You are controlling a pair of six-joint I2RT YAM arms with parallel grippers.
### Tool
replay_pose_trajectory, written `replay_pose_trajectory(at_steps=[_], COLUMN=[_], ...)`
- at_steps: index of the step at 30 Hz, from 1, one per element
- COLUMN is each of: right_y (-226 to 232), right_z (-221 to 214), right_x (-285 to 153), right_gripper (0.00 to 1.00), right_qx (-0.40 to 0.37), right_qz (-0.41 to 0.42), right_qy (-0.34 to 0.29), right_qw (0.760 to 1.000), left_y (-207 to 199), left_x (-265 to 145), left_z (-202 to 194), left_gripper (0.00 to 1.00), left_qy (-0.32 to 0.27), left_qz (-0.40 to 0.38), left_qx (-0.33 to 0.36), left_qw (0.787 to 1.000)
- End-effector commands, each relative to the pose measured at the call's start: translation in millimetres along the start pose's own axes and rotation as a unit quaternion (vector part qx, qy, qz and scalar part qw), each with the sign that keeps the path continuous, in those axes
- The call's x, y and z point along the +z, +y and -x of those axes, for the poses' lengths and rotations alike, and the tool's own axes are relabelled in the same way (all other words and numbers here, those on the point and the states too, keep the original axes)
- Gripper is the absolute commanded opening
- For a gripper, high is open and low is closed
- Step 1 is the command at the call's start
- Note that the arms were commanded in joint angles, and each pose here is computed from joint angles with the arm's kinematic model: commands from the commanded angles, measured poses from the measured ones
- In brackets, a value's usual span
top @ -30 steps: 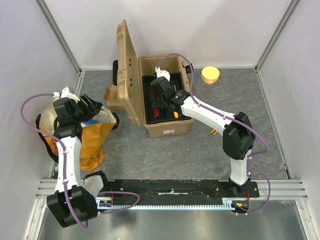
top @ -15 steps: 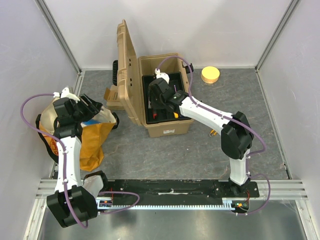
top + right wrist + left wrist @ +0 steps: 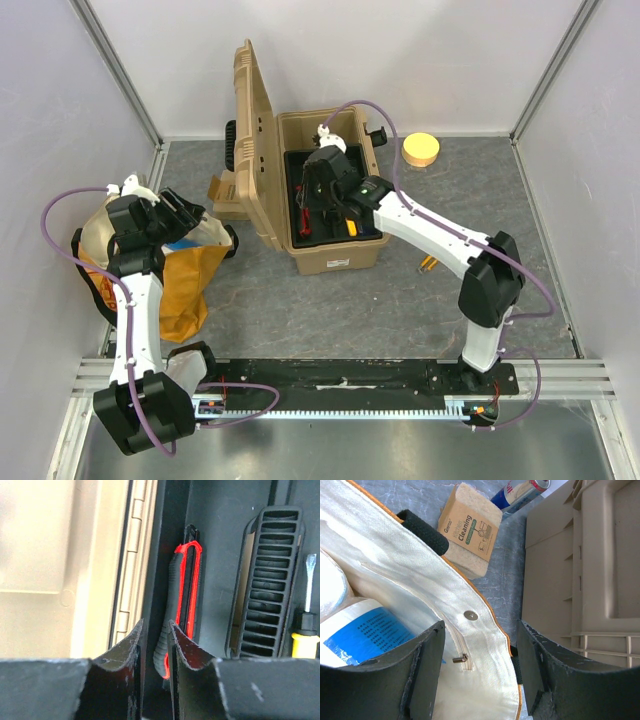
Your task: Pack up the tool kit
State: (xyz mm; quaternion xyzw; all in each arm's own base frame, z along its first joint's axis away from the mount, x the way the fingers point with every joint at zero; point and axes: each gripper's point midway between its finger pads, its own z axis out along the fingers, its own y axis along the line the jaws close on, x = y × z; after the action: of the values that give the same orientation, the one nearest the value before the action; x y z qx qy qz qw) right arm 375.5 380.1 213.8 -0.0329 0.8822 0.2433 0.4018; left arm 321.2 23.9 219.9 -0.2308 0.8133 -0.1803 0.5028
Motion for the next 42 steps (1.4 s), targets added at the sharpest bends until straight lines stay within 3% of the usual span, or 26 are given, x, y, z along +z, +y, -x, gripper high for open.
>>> replay_pose_trajectory(at_steps=[1,5,11,17,20,32,42], right_y=[4.4,-29.1,-136.4,-241.0,-273.0,-357.6,-376.1], right_z=[41.2,60.4,87.3,72.3,55.4,-61.8,-99.1], right_x=[-38.1,-64.3,-113.2,-156.1,-164.4,-112.4,-86.0], right_gripper=[0.28,0.29,0.38,0.64,0.71,0.69,0.64], right_qx=[0.005,-0.002,0.015,0.062,0.078,0.206,0.222], right_qz=[0.022,-0.029,-0.188,-0.322,-0.364,-0.395,-0.396], right_qy=[-0.053,-0.087,-0.135,-0.158,-0.157,-0.014,0.031], right_qw=[0.998,0.996,0.973,0.931,0.915,0.895,0.891], left_y=[-7.4,-7.5,-8.4,-9.5,-9.0,-8.5,-8.2], left_x=[-4.9,-4.6,-5.0,-4.9,-4.4,-4.1,-4.1], left_z=[14.4,14.0,13.9,13.8,13.3,12.8,13.0], left_gripper=[0.64,0.64,0.64,0.64,0.64,0.64,0.64], left_qy=[-0.023,-0.022,-0.022,-0.021,-0.02,-0.02,-0.02], left_qz=[-0.009,-0.01,-0.012,-0.014,-0.014,-0.013,-0.012], left_qx=[0.025,0.025,0.024,0.024,0.024,0.023,0.023], left_qw=[0.999,0.999,0.999,0.999,0.999,0.999,0.999])
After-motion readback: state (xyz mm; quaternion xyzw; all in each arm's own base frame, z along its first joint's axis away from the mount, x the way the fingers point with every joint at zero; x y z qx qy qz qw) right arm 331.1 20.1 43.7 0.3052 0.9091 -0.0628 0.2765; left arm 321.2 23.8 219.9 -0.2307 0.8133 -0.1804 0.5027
